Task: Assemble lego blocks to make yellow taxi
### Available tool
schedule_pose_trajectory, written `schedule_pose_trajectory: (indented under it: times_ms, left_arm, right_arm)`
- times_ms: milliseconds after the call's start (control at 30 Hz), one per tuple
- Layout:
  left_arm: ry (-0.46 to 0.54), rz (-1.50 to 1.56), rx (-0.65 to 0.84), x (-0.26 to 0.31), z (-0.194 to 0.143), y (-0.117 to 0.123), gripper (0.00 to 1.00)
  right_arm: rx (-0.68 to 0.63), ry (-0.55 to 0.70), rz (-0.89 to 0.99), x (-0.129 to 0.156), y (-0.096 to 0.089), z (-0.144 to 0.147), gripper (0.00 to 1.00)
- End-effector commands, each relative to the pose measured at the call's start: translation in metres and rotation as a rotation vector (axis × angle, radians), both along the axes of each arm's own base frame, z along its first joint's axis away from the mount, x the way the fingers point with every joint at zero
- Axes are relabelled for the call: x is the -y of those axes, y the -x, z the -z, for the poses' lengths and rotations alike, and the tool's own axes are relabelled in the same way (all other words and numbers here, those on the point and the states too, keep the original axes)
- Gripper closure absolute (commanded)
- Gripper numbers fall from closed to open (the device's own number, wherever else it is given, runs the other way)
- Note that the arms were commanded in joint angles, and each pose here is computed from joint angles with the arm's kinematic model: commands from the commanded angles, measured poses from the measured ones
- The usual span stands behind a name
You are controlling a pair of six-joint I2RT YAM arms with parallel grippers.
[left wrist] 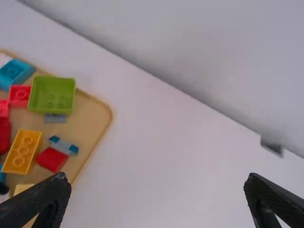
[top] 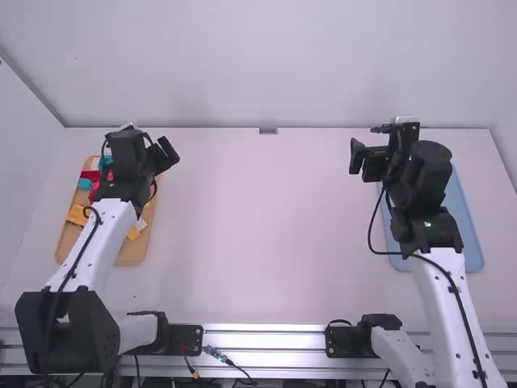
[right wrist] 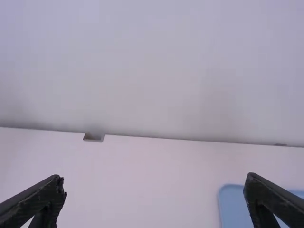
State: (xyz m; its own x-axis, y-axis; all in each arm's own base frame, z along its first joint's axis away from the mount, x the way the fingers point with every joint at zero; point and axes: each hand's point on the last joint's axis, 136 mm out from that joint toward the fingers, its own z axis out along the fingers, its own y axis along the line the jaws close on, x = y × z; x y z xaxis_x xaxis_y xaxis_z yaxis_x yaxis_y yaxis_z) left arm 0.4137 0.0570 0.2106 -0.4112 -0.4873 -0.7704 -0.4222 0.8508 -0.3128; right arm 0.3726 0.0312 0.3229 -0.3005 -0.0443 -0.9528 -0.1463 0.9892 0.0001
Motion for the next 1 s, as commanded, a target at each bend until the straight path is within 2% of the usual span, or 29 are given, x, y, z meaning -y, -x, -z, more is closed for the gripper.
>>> schedule_pose_trajectory:
  times_ms: [0,67,367,700,967]
  left_arm:
    - [0.014,-0.093,-0.026,-0.013,0.009,-0.001,0.01]
    - [0.021,-0.142,-0.067,-0.023,0.023,0.002,0.01]
    - [0.053,-0.235,-0.12,-0.051,0.036,0.017,0.01]
    - [-0.019,-0.341,-0.126,-0.075,0.033,0.027,0.01]
    - [0.142,-0.393,-0.19,-0.126,0.045,0.047,0.01]
  right_arm:
    - [0.04,-0.002,0.002,0.0,-0.011,-0.022,0.01]
    - [0.049,-0.006,-0.015,-0.003,-0.021,-0.029,0.01]
    - [-0.055,0.047,-0.068,-0.014,-0.046,0.001,0.01]
    - [-0.191,0.044,-0.103,-0.025,-0.068,0.037,0.01]
    - [-0.271,0.089,-0.145,-0.036,-0.084,0.059,0.01]
